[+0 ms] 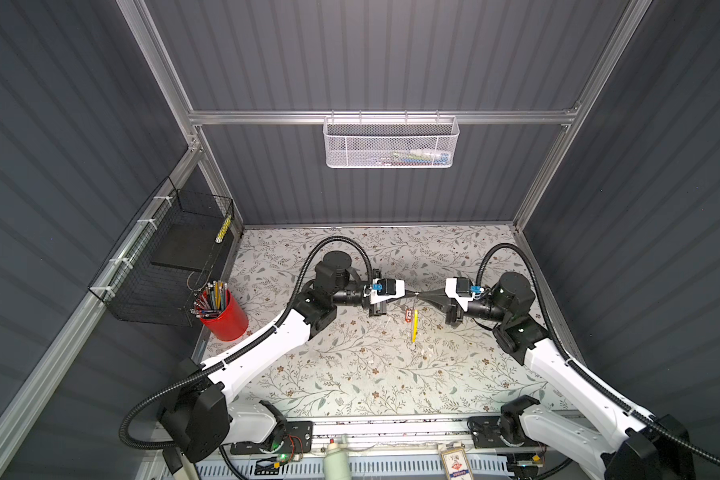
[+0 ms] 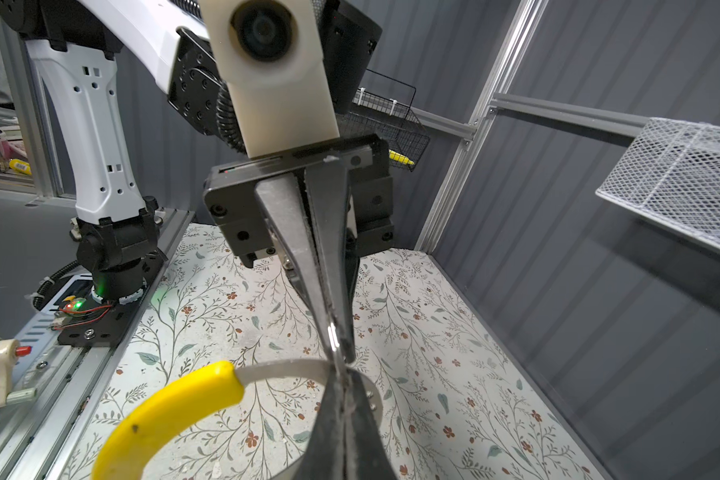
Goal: Put the keys on the keyring
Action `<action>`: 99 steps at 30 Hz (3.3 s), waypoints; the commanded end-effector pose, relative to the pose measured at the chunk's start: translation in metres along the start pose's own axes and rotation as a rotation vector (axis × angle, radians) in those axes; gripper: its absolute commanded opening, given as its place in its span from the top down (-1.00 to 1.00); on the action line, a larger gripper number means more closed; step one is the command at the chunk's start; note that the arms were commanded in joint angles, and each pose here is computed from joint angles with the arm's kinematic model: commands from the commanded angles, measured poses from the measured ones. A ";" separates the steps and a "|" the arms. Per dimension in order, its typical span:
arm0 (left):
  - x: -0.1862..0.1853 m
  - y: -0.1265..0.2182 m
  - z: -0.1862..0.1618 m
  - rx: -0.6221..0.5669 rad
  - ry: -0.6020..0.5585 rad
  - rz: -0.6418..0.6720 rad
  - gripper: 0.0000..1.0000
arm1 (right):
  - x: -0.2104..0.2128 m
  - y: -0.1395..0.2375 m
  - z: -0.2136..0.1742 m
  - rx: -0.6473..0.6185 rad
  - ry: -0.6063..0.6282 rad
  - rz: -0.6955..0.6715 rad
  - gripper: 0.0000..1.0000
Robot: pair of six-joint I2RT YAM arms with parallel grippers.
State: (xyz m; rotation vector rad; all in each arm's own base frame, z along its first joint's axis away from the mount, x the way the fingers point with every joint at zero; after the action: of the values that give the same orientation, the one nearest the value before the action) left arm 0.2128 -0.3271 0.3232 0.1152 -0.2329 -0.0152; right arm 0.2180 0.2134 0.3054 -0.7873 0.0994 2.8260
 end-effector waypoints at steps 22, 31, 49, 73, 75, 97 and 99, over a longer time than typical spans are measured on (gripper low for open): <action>0.012 0.007 -0.005 0.278 -0.032 0.143 0.21 | -0.014 0.004 -0.023 0.288 -0.111 -0.058 1.00; 0.031 -0.004 -0.002 0.288 0.125 0.237 0.18 | -0.028 0.007 -0.028 0.450 -0.123 -0.131 1.00; 0.042 -0.020 -0.011 0.277 0.194 0.277 0.24 | -0.031 0.003 -0.028 0.590 -0.140 -0.135 1.00; 0.034 -0.031 -0.012 0.230 0.229 0.194 0.85 | -0.033 -0.004 -0.014 0.528 -0.162 -0.132 1.00; 0.031 -0.032 -0.013 0.231 0.230 0.171 0.99 | -0.034 -0.003 -0.012 0.521 -0.158 -0.140 1.00; 0.043 -0.009 0.014 -0.144 0.375 0.029 1.00 | -0.032 0.031 -0.005 0.295 -0.107 -0.300 0.51; 0.043 -0.007 0.019 -0.202 0.363 0.019 1.00 | -0.032 0.028 -0.001 0.271 -0.111 -0.271 0.55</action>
State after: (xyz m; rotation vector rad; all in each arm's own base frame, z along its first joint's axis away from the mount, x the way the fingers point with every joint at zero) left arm 0.2608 -0.3396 0.3212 0.0529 0.1734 0.0857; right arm 0.2434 0.1732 0.3038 -0.4921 0.4207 2.4623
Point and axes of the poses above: each gripper's point midway between its finger pads, its own y axis back along the fingers, its own x axis along the line the jaws close on, z = x × y, the point moved 3 cm from there along y, back along the fingers, and after that the axes turned 14 degrees about y, right-handed, at the moved point
